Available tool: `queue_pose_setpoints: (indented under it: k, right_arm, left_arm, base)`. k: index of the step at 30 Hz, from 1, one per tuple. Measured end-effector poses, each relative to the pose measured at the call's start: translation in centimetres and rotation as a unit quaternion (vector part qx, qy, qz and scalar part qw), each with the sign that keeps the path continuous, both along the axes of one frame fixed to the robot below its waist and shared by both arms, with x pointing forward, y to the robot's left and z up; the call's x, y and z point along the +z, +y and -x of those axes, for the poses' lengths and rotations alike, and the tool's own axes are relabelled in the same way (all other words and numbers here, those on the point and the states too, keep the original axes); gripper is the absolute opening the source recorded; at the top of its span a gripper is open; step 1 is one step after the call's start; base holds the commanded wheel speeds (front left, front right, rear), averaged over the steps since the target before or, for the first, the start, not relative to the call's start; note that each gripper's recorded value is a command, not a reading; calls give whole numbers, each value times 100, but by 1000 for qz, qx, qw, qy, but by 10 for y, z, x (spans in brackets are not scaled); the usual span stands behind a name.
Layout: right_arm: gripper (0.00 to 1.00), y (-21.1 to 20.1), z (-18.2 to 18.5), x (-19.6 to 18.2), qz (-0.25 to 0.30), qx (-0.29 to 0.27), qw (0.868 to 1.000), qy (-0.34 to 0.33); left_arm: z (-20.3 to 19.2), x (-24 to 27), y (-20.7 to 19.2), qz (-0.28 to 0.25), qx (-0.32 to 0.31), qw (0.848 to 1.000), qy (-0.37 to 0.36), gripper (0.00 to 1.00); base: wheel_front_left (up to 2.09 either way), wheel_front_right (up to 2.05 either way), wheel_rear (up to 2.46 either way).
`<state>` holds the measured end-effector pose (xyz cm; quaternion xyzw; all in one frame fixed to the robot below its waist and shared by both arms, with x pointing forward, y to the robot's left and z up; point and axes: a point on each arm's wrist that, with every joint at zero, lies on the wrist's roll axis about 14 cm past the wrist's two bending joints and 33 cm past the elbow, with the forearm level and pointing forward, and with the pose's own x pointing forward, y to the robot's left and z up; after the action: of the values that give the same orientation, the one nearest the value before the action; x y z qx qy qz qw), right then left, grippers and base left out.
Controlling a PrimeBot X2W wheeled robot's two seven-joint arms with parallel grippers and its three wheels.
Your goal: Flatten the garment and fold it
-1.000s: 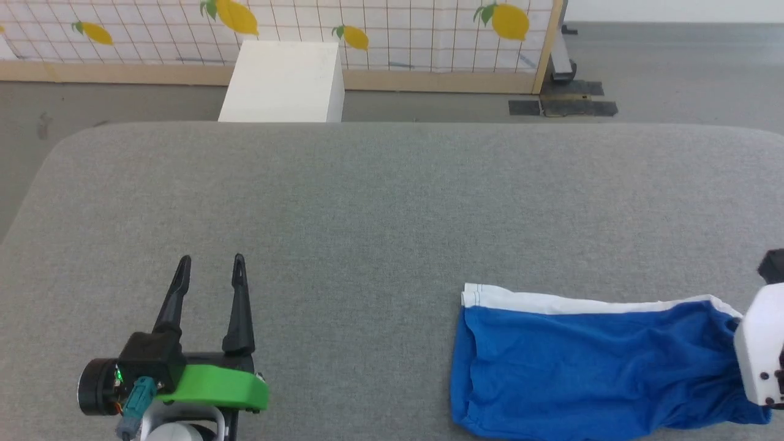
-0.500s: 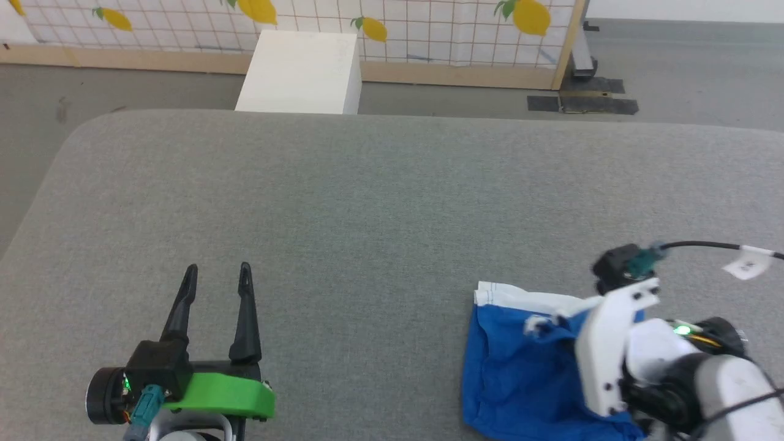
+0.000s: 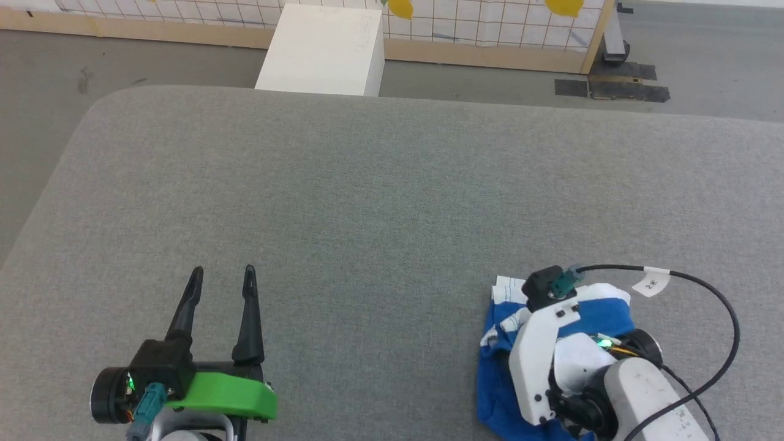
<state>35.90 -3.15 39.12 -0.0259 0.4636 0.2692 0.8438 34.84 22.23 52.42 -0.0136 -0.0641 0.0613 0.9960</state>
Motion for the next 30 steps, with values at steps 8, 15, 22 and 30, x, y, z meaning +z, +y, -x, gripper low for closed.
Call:
queue_pose_setpoints:
  k: [8, 15, 22, 30]
  right_arm:
    - [100, 13, -23, 53, -80, -16, 993, -85]
    - [100, -52, -41, 104, -79, -95, 979, -163]
    - [100, -144, -21, 84, 28, -195, 968, -156]
    - [100, -119, 1, 33, 20, -177, 980, -90]
  left_arm:
    - [-7, 1, -11, 2, -21, 1000, -4, 100]
    - [-16, 7, -25, 3, -47, 999, -13, 100]
    - [-23, 9, -37, 2, -65, 998, -17, 100]
    - [-27, -1, -40, 8, -67, 998, -3, 100]
  base:
    - [0, 0, 0]
    - [0, 0, 0]
    - [0, 0, 0]
    - [0, 0, 0]
